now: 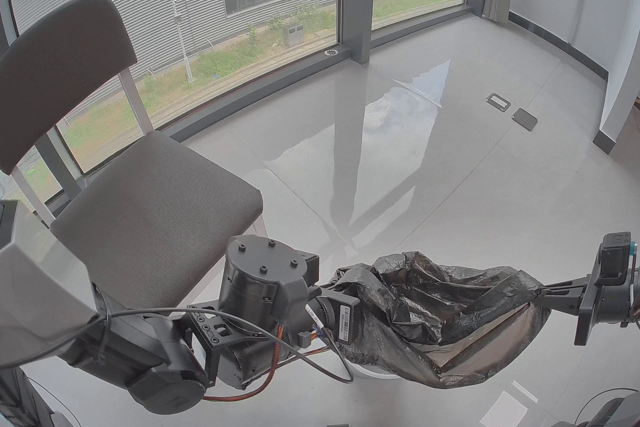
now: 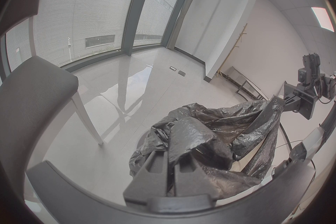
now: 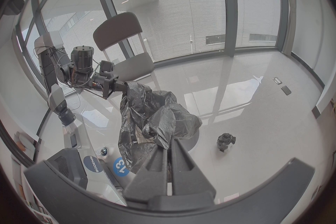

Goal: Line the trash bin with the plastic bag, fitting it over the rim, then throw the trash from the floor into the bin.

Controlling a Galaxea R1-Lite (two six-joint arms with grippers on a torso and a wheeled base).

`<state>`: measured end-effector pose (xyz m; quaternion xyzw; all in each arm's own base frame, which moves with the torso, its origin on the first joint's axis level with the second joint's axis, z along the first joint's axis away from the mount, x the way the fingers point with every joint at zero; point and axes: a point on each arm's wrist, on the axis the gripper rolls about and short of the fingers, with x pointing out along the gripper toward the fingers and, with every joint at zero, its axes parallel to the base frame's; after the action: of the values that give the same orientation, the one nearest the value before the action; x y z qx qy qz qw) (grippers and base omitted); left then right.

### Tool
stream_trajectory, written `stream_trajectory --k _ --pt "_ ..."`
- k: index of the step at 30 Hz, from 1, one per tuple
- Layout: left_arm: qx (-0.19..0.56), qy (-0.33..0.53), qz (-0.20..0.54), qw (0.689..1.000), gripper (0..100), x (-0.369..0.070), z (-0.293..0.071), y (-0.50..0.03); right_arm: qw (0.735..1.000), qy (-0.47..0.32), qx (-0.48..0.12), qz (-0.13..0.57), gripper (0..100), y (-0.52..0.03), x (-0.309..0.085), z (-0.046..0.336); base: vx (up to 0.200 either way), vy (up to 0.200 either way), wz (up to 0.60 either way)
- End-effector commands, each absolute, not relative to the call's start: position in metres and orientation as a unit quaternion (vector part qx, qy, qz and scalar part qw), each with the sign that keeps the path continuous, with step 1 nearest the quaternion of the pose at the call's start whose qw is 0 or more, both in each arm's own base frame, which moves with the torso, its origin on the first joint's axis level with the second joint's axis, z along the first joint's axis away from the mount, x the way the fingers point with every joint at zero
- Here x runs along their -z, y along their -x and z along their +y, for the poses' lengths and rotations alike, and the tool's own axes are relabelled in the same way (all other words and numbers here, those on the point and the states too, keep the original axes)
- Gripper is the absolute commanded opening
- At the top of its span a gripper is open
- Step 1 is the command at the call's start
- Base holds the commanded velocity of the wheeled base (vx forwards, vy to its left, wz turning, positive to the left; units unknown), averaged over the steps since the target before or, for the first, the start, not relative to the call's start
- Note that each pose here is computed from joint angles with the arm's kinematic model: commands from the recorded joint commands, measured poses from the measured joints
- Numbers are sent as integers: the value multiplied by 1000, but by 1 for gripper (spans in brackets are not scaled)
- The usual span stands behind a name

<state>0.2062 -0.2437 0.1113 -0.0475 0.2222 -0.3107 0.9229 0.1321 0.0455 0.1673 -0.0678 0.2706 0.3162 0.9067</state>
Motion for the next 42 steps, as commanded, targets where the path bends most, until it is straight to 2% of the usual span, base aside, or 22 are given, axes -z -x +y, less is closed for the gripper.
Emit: stream_trajectory --k 1,7,10,19,30,42 --pt "307 48 233 922 0 -103 -248 -210 897 66 -315 303 0 -142 -157 48 0 0 0" --pt "303 49 238 922 0 -87 -261 -226 891 67 -310 325 0 -159 -149 50 0 0 0" --pt "290 47 247 923 0 -68 -271 -246 889 72 -304 334 0 -184 -137 49 0 0 0" --pt "285 49 264 920 0 -46 -274 -271 875 51 -336 344 0 -223 -117 55 0 0 0" --pt "288 42 282 914 0 -14 -292 -289 862 47 -345 367 0 -236 -102 56 0 0 0" --pt "293 39 305 905 0 -10 -292 -292 856 49 -347 379 0 -248 -93 59 0 0 0"
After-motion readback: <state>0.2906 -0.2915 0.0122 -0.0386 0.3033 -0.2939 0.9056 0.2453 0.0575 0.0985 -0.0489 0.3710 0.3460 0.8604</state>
